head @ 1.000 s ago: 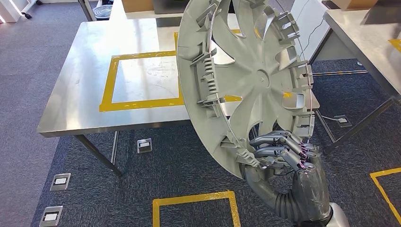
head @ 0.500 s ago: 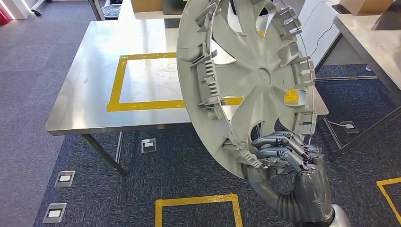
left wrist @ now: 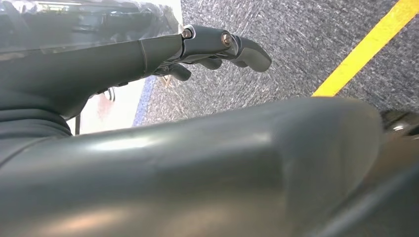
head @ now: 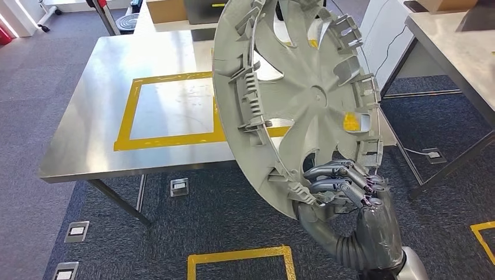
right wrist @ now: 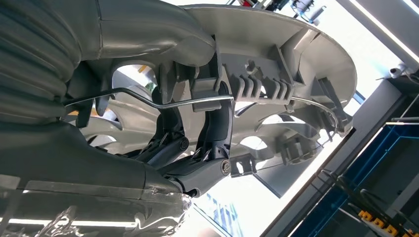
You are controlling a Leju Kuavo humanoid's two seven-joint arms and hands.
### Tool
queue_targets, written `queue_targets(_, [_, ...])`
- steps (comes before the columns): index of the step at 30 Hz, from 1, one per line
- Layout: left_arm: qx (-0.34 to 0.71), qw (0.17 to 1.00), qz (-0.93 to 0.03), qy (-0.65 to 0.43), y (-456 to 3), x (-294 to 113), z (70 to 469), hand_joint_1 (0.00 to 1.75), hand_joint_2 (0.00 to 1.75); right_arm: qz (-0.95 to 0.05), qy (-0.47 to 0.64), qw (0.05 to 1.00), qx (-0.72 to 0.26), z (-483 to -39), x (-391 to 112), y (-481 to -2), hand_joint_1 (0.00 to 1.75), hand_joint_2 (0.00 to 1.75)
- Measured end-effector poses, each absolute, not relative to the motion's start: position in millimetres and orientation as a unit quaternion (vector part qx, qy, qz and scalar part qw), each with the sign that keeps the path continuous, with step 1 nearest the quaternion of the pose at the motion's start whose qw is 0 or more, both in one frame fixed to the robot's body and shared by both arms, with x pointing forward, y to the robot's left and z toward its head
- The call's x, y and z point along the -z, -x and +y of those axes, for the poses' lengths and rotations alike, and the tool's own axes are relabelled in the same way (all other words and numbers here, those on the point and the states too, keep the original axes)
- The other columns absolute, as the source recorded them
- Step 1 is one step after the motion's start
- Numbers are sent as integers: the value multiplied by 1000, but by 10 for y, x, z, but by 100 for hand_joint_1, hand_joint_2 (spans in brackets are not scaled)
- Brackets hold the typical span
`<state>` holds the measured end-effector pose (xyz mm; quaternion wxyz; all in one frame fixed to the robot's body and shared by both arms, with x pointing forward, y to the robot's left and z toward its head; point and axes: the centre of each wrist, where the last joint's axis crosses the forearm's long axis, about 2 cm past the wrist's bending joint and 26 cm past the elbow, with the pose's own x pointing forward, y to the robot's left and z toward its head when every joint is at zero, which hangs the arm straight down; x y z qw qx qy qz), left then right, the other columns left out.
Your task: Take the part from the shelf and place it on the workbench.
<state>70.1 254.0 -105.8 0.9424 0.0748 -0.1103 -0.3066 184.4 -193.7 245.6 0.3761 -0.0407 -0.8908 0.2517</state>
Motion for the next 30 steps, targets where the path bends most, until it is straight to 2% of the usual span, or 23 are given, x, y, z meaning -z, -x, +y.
queue_targets(30, [314, 940, -107, -74, -675, 1061, 2528, 0, 175, -890, 45, 374, -256, -1936, -2456, -1884, 175, 175])
